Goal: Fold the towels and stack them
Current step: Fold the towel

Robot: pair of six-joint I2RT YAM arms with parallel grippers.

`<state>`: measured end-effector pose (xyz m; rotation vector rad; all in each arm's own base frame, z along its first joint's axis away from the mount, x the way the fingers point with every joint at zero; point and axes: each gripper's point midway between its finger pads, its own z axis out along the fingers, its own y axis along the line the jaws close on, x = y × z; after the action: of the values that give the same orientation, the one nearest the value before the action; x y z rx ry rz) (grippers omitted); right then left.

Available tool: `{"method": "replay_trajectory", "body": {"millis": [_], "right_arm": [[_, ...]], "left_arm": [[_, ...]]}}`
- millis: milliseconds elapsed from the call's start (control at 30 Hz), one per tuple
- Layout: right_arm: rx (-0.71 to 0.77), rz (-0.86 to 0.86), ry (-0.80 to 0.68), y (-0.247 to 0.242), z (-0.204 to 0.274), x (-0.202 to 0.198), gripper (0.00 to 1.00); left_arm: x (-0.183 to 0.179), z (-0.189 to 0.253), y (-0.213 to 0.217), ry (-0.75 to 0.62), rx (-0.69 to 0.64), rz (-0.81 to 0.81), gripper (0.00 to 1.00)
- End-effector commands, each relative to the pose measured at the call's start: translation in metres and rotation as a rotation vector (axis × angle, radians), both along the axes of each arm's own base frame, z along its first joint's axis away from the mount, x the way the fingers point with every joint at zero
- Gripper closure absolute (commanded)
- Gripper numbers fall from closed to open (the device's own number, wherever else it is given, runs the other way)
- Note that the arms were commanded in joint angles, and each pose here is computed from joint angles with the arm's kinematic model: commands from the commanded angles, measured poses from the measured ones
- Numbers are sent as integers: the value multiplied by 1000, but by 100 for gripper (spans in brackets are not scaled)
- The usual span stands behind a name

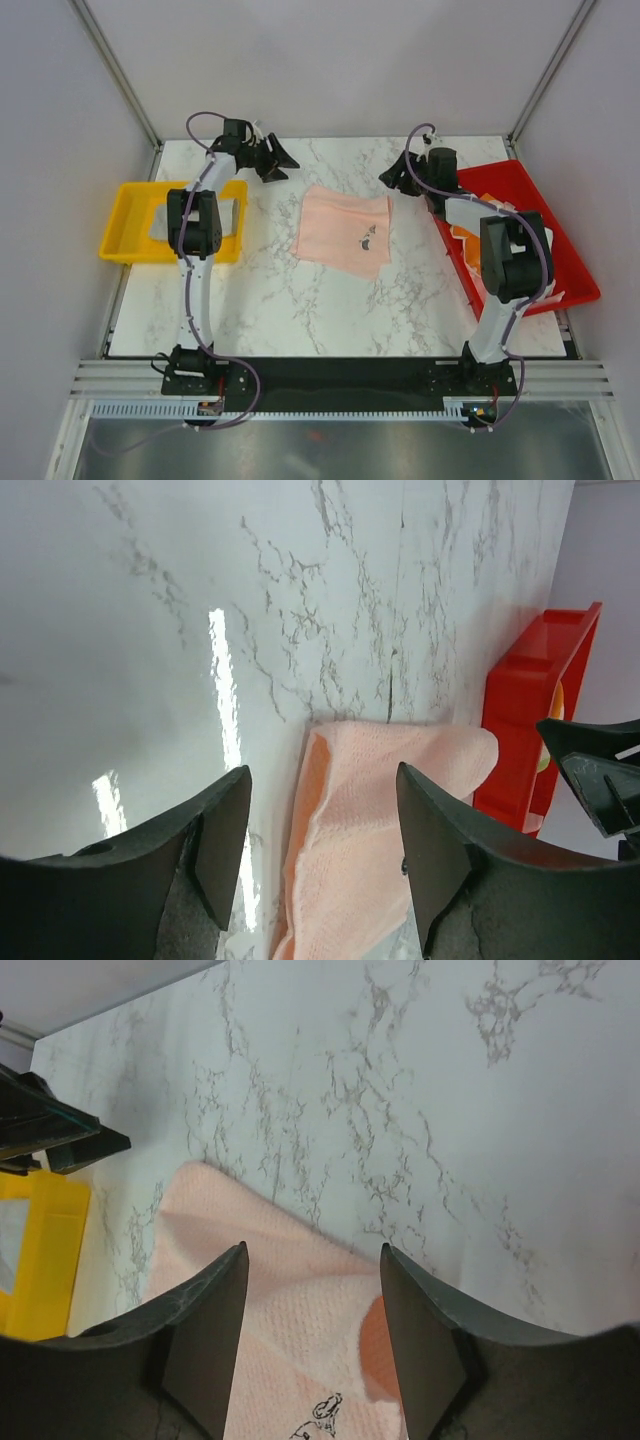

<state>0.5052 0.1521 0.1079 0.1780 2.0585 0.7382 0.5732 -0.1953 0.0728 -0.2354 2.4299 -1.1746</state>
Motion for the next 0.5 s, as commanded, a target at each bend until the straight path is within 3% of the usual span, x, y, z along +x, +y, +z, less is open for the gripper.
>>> {"method": "replay_trajectory", "body": {"millis": [0, 133, 200, 300, 467], "right_arm": [[-77, -58, -3, -16, 22, 1, 36], [-130, -114, 156, -29, 13, -36, 41], [-134, -89, 214, -23, 3, -58, 53], [-126, -41, 273, -7, -5, -96, 67], [-103, 41, 280, 23, -3, -142, 76]], "left_arm": [[-2, 70, 5, -133, -3, -1, 33], [-50, 54, 6, -97, 112, -8, 38], [-69, 47, 4, -86, 169, -6, 42], [-108, 30, 1, -63, 290, -9, 50], [-157, 4, 2, 3, 395, 9, 51]]}}
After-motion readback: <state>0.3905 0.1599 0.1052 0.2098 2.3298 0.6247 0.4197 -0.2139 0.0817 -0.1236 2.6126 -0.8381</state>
